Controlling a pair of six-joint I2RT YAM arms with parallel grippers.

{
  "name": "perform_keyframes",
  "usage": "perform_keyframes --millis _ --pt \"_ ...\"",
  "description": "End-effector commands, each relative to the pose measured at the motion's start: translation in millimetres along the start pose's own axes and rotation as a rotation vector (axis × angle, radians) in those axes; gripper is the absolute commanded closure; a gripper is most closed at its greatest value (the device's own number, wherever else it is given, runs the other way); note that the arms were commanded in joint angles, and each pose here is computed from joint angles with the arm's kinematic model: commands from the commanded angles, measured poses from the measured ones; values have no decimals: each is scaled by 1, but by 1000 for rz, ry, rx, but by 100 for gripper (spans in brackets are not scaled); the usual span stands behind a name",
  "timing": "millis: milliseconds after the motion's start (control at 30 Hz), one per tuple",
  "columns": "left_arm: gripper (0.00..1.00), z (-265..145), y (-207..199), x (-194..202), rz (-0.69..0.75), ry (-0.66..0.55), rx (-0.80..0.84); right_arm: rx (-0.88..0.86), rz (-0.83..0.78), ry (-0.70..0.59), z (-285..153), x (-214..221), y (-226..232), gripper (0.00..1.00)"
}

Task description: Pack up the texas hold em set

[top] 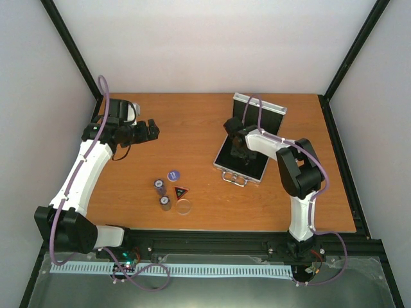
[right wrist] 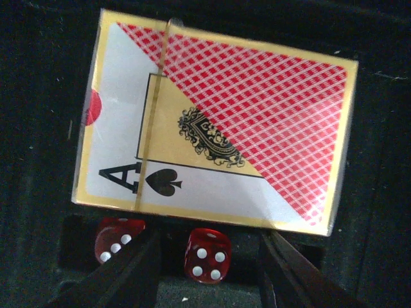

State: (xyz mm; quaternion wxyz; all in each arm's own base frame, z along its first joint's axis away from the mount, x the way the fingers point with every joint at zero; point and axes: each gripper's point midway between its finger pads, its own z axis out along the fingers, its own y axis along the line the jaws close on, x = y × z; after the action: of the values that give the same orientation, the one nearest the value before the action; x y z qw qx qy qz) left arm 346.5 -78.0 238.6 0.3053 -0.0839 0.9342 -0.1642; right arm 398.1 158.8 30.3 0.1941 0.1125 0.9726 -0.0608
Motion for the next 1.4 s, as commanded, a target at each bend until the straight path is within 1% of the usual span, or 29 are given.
perform_keyframes --millis 0,133,233,333,400,500,567,767,900,1133,1233,1300,1367 --pt "0 -9 -7 -16 18 -44 19 -31 36 -73 -31 -24 -6 54" --pt "0 -10 -9 -17 20 -45 28 -41 25 -88 -47 -28 -9 49" --pt "0 -12 -10 -17 18 -46 32 -75 2 -86 -56 -28 -6 49" --pt "0 -12 -10 -17 18 -46 32 -138 -82 -60 -65 -21 14 49" --pt "0 -14 -10 -18 18 -49 27 -142 -162 -41 -73 -9 28 47" --pt "0 -22 -10 -24 19 -74 15 -148 -282 -38 -91 18 51 44" --pt "0 -29 -12 -31 22 -96 15 -183 -349 -30 -106 40 68 40" --pt "0 -40 -21 -44 12 -139 43 -300 -506 27 -137 102 105 22" --pt "0 -42 -19 -42 8 -143 36 -348 -595 73 -155 139 116 17" --pt "0 -43 -20 -42 12 -146 38 -512 -776 137 -185 215 153 12" --pt "0 -43 -20 -42 14 -144 41 -557 -849 165 -188 238 168 8" --pt "0 -43 -20 -41 15 -145 40 -569 -886 170 -188 246 173 2" --pt "0 -44 -20 -40 15 -143 40 -567 -897 174 -185 249 176 1"
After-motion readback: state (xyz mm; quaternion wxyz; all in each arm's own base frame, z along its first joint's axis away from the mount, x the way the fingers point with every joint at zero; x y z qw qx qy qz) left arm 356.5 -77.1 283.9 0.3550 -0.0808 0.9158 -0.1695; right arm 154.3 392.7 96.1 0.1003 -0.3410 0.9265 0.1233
